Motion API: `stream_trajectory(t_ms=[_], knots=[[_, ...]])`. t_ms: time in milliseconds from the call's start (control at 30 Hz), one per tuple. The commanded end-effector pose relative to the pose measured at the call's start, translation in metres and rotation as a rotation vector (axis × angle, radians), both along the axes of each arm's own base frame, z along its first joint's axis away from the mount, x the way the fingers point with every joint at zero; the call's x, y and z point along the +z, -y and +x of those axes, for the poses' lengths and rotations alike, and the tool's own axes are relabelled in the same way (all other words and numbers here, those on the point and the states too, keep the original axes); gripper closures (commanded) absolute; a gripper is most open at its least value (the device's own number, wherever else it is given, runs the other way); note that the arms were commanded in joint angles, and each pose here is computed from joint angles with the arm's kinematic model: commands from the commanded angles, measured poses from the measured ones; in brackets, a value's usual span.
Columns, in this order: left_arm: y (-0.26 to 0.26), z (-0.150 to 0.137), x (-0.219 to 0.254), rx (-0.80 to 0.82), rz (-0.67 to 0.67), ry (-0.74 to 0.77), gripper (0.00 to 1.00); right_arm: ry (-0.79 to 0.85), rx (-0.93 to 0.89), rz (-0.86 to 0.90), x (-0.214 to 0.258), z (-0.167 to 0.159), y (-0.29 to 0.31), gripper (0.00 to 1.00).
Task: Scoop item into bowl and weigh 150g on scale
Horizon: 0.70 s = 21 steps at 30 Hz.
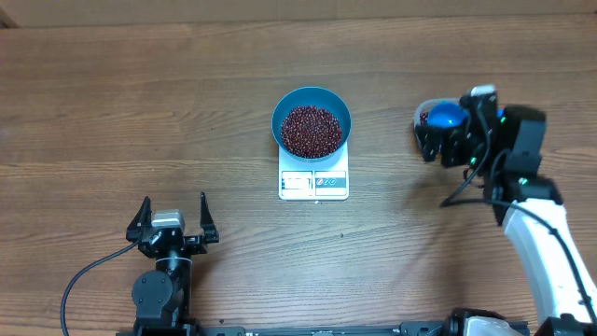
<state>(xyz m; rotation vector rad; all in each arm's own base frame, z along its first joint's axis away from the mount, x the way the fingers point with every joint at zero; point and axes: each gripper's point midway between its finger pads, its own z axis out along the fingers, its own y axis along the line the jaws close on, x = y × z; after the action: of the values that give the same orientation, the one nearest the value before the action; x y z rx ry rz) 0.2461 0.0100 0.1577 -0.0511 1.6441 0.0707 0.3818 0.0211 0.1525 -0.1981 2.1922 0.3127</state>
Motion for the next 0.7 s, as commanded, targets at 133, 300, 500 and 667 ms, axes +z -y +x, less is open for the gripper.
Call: stream_trajectory(t_ms=[133, 300, 500, 667], knots=[[0.000, 0.000, 0.001, -0.001, -0.011, 0.008, 0.00, 0.113, 0.070, 0.084, -0.024, -0.026, -0.022, 0.00], [0.000, 0.000, 0.001, -0.001, -0.011, 0.008, 0.00, 0.095, 0.041, 0.068, -0.046, -0.048, -0.019, 0.00], [0.000, 0.000, 0.001, -0.001, -0.011, 0.008, 0.00, 0.070, -0.034, 0.086, -0.068, -0.075, -0.014, 0.00], [0.000, 0.000, 0.001, -0.001, -0.011, 0.008, 0.00, 0.142, -0.042, 0.096, -0.068, -0.089, -0.015, 0.00]])
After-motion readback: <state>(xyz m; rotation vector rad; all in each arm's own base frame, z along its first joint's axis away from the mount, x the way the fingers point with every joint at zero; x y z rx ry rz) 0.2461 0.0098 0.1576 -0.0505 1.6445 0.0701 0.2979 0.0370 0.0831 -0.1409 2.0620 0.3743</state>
